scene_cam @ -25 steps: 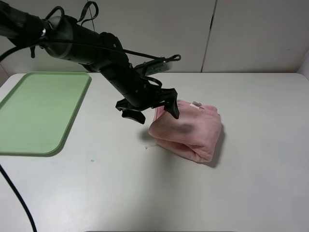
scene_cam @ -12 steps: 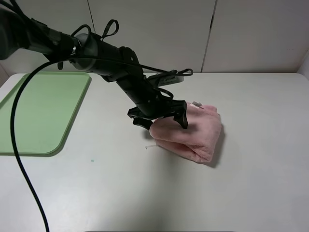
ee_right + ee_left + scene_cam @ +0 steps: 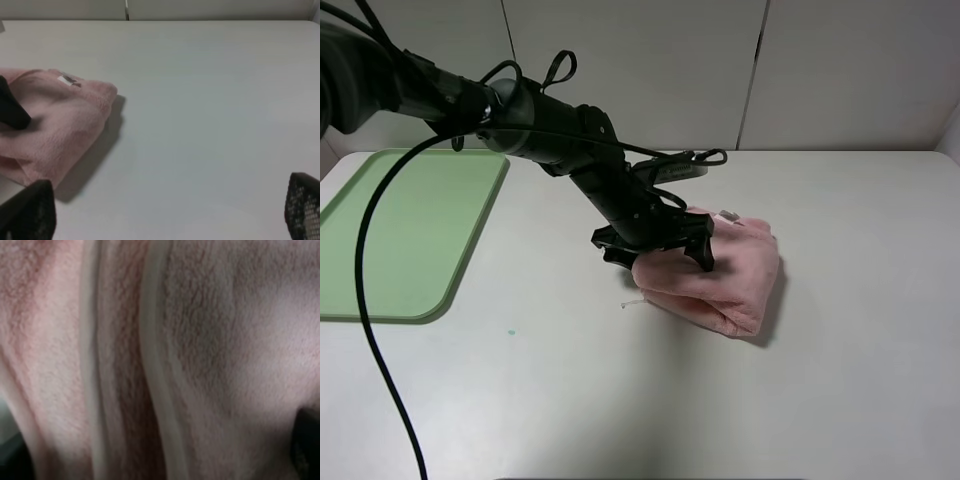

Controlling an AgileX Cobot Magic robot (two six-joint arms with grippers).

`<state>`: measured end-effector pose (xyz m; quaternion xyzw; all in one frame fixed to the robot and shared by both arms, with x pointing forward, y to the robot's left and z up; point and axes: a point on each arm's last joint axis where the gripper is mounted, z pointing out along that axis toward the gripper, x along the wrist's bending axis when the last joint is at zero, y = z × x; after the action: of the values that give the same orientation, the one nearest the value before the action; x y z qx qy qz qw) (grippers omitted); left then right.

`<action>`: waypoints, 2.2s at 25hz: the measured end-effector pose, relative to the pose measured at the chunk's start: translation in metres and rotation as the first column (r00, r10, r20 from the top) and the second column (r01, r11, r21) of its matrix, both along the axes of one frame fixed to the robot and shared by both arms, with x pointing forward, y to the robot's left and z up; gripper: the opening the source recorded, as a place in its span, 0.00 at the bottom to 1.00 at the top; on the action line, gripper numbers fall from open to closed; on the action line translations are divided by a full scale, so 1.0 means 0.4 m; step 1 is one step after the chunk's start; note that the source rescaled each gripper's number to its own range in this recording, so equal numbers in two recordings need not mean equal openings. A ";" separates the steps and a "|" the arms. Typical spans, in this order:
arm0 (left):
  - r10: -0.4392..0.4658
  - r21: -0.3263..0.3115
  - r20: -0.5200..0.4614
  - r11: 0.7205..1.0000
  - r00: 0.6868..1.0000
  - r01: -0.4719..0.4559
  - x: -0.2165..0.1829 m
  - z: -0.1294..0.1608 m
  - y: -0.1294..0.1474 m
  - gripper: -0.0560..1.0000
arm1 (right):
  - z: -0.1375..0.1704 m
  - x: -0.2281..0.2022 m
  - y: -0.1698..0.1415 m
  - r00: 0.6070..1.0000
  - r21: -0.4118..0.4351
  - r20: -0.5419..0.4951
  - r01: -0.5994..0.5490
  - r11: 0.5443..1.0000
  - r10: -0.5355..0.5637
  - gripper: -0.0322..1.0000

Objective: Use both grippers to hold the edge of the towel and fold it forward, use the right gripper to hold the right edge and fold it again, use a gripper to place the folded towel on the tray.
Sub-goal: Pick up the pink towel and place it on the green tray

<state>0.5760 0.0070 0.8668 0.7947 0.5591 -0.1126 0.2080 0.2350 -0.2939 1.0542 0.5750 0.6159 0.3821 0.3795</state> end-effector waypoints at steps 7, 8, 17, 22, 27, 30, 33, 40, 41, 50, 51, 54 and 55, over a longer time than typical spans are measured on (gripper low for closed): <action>0.002 0.005 -0.002 1.000 1.000 -0.002 0.001 -0.010 0.000 0.64 | 0.000 0.000 0.000 1.000 0.000 0.000 0.000 1.000 0.000 1.00; 0.001 0.007 -0.005 1.000 1.000 -0.001 -0.001 -0.014 0.000 0.59 | 0.000 0.000 0.000 1.000 0.000 0.000 0.000 1.000 0.000 1.00; -0.003 0.010 -0.004 1.000 1.000 0.003 -0.002 -0.018 -0.002 0.21 | 0.000 0.000 0.000 1.000 0.000 0.000 0.000 1.000 0.000 1.00; -0.008 0.015 0.002 1.000 1.000 0.008 -0.002 -0.017 -0.001 0.21 | 0.000 0.000 0.000 1.000 0.000 0.000 0.000 1.000 0.000 1.00; -0.039 0.049 0.043 0.998 0.998 0.037 0.000 0.003 0.005 0.21 | 0.000 0.000 0.000 1.000 0.000 0.000 0.000 1.000 0.000 1.00; -0.048 0.064 0.067 0.997 0.997 0.044 0.006 0.030 0.017 0.21 | 0.000 0.000 0.000 1.000 0.000 0.000 0.000 1.000 0.000 1.00; -0.046 0.072 0.086 0.997 0.995 0.040 0.011 0.058 0.040 0.21 | 0.000 0.000 0.000 1.000 0.000 0.000 0.000 1.000 0.000 1.00; 0.021 0.086 0.122 0.996 0.992 -0.032 0.030 0.126 0.151 0.21 | 0.000 0.000 0.000 1.000 0.000 0.000 0.000 1.000 0.000 1.00; 0.031 0.092 0.132 0.995 0.991 -0.044 0.034 0.137 0.173 0.21 | 0.000 0.000 0.000 1.000 0.000 0.000 0.000 1.000 0.000 1.00; 0.150 0.159 0.159 0.972 0.976 -0.175 0.042 0.189 0.386 0.21 | 0.000 0.000 0.000 1.000 0.000 0.000 0.000 1.000 0.000 1.00; 0.164 0.169 0.158 0.967 0.974 -0.190 0.042 0.191 0.410 0.21 | 0.000 0.000 0.000 1.000 0.000 0.000 0.000 1.000 0.000 1.00; 0.206 0.190 0.156 0.953 0.966 -0.234 0.049 0.201 0.475 0.21 | 0.000 0.000 0.000 1.000 0.000 0.000 0.000 1.000 0.000 1.00; 0.219 0.201 0.152 0.948 0.964 -0.247 0.053 0.200 0.496 0.21 | 0.000 0.000 0.000 1.000 0.000 0.000 0.000 1.000 0.000 1.00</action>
<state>0.5973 0.2053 0.9468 0.7466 0.6435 0.0258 0.1670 0.2350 -0.2939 1.0542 0.5750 0.6159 0.3821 0.3795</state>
